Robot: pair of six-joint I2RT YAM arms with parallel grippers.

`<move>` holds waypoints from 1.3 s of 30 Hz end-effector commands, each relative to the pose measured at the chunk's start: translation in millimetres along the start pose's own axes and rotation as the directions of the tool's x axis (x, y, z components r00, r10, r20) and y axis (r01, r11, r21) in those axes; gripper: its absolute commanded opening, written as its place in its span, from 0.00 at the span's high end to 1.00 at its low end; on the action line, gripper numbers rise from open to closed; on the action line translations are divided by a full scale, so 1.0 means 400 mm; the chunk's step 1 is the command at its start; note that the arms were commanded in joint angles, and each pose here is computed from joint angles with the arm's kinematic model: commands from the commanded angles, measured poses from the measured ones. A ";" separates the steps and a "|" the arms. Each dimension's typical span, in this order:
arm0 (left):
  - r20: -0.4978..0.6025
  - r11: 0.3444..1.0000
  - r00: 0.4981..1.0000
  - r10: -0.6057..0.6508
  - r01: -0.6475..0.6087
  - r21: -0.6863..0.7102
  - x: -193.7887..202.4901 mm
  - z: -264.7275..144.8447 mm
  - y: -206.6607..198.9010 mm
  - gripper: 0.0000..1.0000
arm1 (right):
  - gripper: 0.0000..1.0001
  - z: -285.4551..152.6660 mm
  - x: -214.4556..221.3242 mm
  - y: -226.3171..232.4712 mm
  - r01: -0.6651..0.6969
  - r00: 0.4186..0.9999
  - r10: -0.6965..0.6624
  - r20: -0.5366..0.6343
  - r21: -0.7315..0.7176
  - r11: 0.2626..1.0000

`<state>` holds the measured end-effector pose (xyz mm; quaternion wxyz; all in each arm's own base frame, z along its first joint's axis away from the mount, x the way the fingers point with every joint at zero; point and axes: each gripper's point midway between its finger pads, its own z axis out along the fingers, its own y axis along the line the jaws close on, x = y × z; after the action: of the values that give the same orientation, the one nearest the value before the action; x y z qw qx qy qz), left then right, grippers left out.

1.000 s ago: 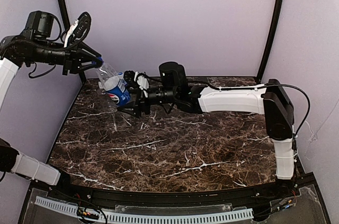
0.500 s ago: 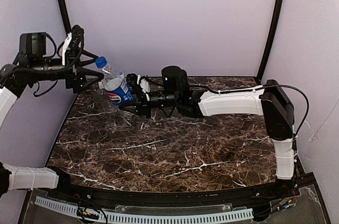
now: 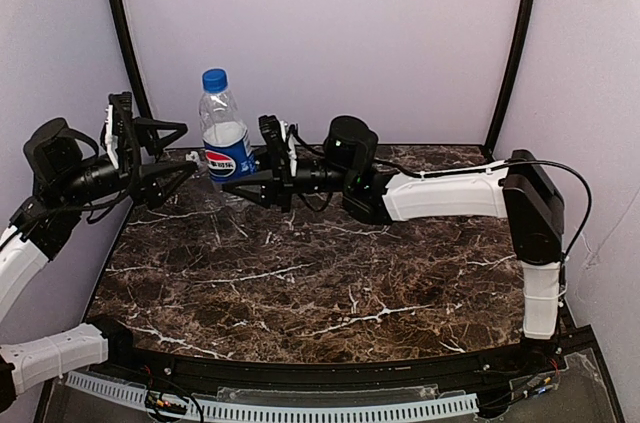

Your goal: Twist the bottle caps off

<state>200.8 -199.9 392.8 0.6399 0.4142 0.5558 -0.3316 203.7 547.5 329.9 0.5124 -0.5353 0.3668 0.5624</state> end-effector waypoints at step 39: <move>-0.026 0.997 1.000 0.008 -0.010 -0.073 0.106 0.087 0.010 0.65 | 0.13 -0.034 -0.082 0.037 0.137 0.982 -0.128 -0.137 0.061 0.989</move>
<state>214.8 -237.7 366.3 0.6429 0.4053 0.5437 -0.3561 194.1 551.8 324.6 0.5230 -0.5682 0.3808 0.5086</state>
